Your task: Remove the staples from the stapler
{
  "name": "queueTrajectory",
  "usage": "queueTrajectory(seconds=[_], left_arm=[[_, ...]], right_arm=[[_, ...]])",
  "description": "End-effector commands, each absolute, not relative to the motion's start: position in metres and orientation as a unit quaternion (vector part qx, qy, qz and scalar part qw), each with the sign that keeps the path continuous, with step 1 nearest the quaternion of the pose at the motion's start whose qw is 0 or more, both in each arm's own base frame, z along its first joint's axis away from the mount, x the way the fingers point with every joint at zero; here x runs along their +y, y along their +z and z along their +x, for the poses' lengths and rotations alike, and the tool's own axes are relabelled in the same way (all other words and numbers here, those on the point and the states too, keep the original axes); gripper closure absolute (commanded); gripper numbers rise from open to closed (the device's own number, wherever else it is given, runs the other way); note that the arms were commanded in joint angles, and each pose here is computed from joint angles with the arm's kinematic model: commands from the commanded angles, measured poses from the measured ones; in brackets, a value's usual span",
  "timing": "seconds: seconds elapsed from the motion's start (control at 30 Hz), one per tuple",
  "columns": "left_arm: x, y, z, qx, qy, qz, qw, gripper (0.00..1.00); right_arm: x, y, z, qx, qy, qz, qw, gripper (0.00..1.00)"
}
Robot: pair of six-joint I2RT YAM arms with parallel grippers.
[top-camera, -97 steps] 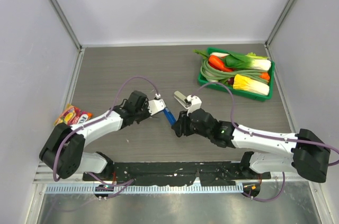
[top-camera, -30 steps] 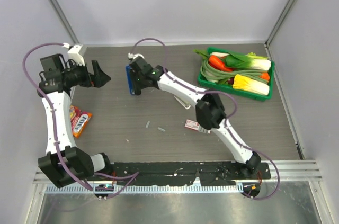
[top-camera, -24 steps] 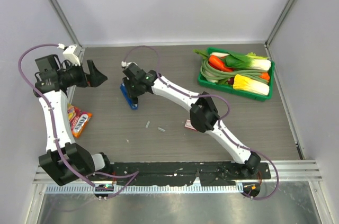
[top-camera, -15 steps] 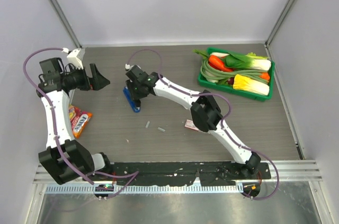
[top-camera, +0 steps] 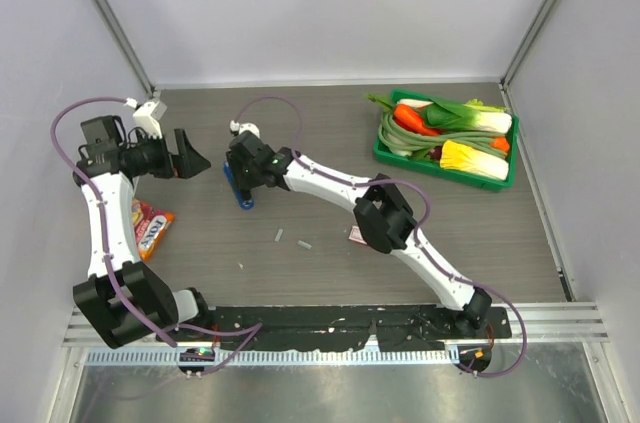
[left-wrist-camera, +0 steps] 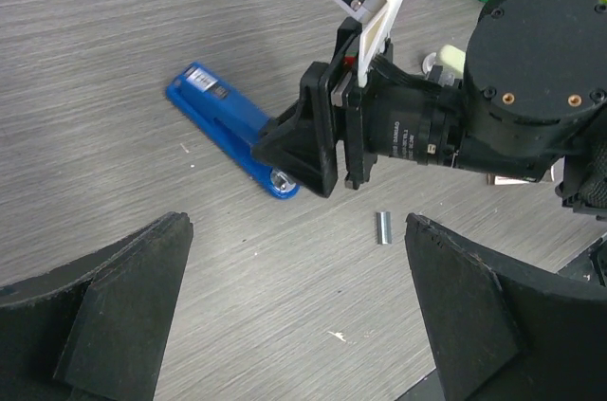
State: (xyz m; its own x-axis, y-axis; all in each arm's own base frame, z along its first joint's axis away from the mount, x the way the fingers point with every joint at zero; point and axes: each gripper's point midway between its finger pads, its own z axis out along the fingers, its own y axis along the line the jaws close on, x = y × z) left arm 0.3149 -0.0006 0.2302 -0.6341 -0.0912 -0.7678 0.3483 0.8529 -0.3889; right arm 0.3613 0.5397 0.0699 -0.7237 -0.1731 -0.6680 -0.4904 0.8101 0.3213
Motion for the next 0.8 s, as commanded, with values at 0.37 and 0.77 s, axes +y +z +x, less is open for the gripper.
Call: queueTrajectory(seconds=[0.37, 0.77], left_arm=[[-0.003, 0.213, 0.315, 0.871, -0.253, 0.081, 0.413, 0.0], [-0.059, 0.138, 0.351, 0.93, -0.121, 0.1, 0.332, 0.0]], right_arm=[[0.536, 0.171, 0.373, 0.848, 0.327, -0.127, 0.396, 0.31], [0.346, 0.206, 0.371, 0.852, 0.275, -0.051, 0.442, 0.32]])
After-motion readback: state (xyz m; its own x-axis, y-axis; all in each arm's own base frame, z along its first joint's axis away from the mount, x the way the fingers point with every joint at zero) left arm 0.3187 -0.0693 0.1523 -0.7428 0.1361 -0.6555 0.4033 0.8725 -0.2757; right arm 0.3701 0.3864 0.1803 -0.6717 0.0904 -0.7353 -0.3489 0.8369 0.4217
